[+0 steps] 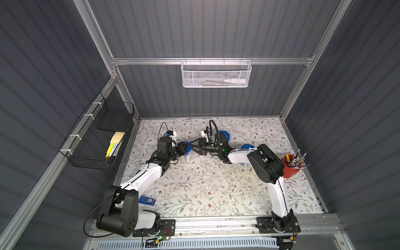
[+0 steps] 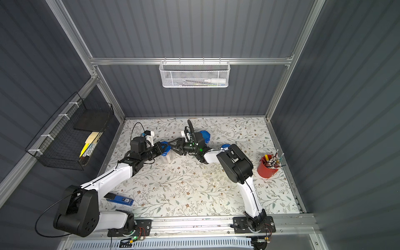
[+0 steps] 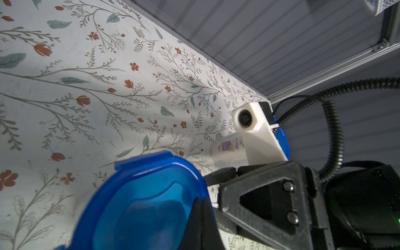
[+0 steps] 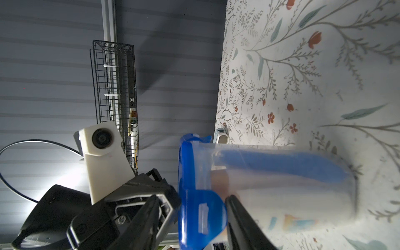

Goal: Take out toiletry kits
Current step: Unfasten the latch on the container, then adjust the container at the center of the board, then unfasten the latch on the container.

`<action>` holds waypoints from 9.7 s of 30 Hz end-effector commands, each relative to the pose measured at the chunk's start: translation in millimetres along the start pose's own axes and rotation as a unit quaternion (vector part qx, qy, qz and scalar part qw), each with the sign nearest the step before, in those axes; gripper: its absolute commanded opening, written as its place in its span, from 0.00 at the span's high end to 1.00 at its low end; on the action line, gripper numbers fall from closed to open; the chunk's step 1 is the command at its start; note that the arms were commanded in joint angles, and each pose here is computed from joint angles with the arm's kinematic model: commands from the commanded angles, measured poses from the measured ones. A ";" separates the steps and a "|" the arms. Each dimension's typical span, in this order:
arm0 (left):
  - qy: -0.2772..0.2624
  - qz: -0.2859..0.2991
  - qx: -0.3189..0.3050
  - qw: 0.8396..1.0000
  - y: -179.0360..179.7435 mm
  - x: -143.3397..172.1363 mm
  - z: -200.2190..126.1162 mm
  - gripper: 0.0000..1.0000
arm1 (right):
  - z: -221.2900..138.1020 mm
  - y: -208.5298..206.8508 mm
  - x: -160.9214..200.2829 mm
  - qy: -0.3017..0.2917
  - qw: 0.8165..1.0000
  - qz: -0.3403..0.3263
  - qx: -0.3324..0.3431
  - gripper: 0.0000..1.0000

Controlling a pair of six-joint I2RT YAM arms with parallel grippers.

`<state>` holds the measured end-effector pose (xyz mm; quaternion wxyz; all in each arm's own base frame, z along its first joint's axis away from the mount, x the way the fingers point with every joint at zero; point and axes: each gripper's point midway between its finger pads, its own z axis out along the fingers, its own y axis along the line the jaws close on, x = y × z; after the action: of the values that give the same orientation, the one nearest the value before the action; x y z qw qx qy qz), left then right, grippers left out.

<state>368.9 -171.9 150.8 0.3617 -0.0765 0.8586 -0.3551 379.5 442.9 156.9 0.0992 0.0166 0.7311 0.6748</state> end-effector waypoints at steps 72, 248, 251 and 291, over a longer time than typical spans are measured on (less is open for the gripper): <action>0.060 0.024 -0.182 0.981 -0.5 -59.4 -5.9 1.00 | -52.7 15.4 45.4 0.026 0.861 -0.371 0.347 1.00; 0.139 -0.119 -0.208 0.961 118.9 68.8 -13.8 1.00 | 23.3 61.6 -13.1 0.010 0.991 -0.124 -0.055 0.46; 0.139 -0.119 -0.210 0.961 119.3 69.2 -15.0 1.00 | 21.2 66.0 -12.9 0.008 0.990 -0.130 -0.056 0.46; 0.060 -0.081 -0.054 0.993 -3.3 -70.4 0.4 1.00 | -14.7 25.7 11.6 0.012 0.958 -0.241 0.156 1.00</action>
<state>414.6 -140.6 177.5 0.2878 -0.1482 0.8910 -0.3182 370.0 433.7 194.4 0.2391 -0.1302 0.7954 0.5415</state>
